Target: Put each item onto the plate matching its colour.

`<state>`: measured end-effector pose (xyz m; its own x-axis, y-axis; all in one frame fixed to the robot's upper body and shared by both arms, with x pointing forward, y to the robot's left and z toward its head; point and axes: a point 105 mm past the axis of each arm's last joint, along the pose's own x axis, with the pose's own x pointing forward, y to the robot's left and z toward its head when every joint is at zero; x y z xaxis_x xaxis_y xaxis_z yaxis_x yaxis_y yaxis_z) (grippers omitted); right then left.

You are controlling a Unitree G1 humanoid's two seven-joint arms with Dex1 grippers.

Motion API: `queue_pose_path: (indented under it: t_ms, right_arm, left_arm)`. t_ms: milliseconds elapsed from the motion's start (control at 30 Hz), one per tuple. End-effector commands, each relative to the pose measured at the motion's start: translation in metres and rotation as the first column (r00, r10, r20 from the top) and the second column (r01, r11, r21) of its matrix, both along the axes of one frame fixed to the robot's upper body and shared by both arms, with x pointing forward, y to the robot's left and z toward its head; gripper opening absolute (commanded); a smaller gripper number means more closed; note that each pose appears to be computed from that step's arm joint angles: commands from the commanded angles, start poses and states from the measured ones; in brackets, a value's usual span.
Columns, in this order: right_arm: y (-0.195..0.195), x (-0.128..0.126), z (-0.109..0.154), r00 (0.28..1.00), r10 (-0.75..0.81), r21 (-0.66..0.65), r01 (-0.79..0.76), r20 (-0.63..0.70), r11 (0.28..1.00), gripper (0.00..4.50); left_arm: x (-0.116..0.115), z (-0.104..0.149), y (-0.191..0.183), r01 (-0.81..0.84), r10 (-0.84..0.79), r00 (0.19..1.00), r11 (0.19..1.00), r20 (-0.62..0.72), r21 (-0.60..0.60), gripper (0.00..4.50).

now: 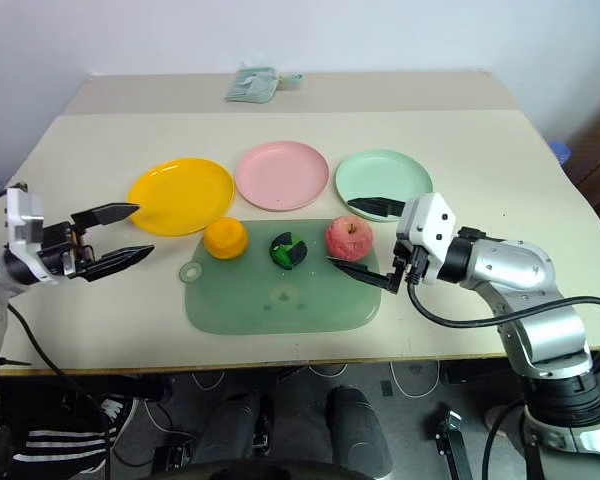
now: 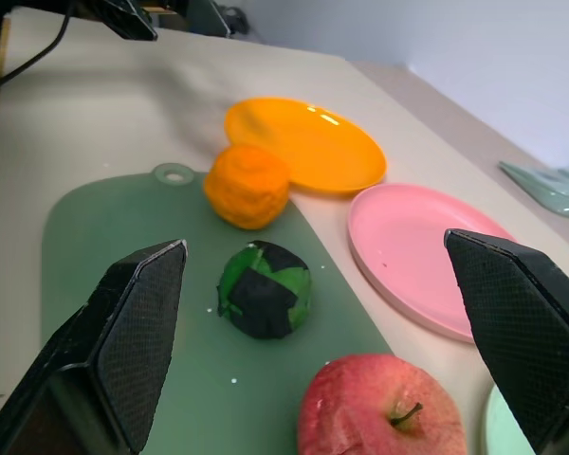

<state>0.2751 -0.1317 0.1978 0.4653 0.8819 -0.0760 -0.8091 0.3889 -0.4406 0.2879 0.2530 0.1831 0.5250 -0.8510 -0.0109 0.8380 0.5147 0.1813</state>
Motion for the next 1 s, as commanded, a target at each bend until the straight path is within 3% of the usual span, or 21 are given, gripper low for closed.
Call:
queue_pose_path:
  t_ms: [33,567,1000]
  right_arm:
    - [0.005,-0.003,0.007,0.999,0.013,0.011,-0.013,0.044,1.0,4.45]
    - [-0.002,0.007,0.014,0.997,0.019,-0.008,-0.018,0.073,1.0,4.45]
    - [-0.009,0.012,0.018,0.999,0.04,-0.015,-0.04,-0.018,0.999,4.45]
  left_arm:
    - [-0.002,0.012,0.002,0.0,0.0,0.999,1.0,0.044,0.003,4.5]
    - [0.011,0.024,-0.005,-0.041,0.042,0.995,0.999,0.092,-0.015,4.5]
    - [0.031,0.002,-0.045,0.005,-0.007,0.999,0.999,-0.043,-0.049,4.5]
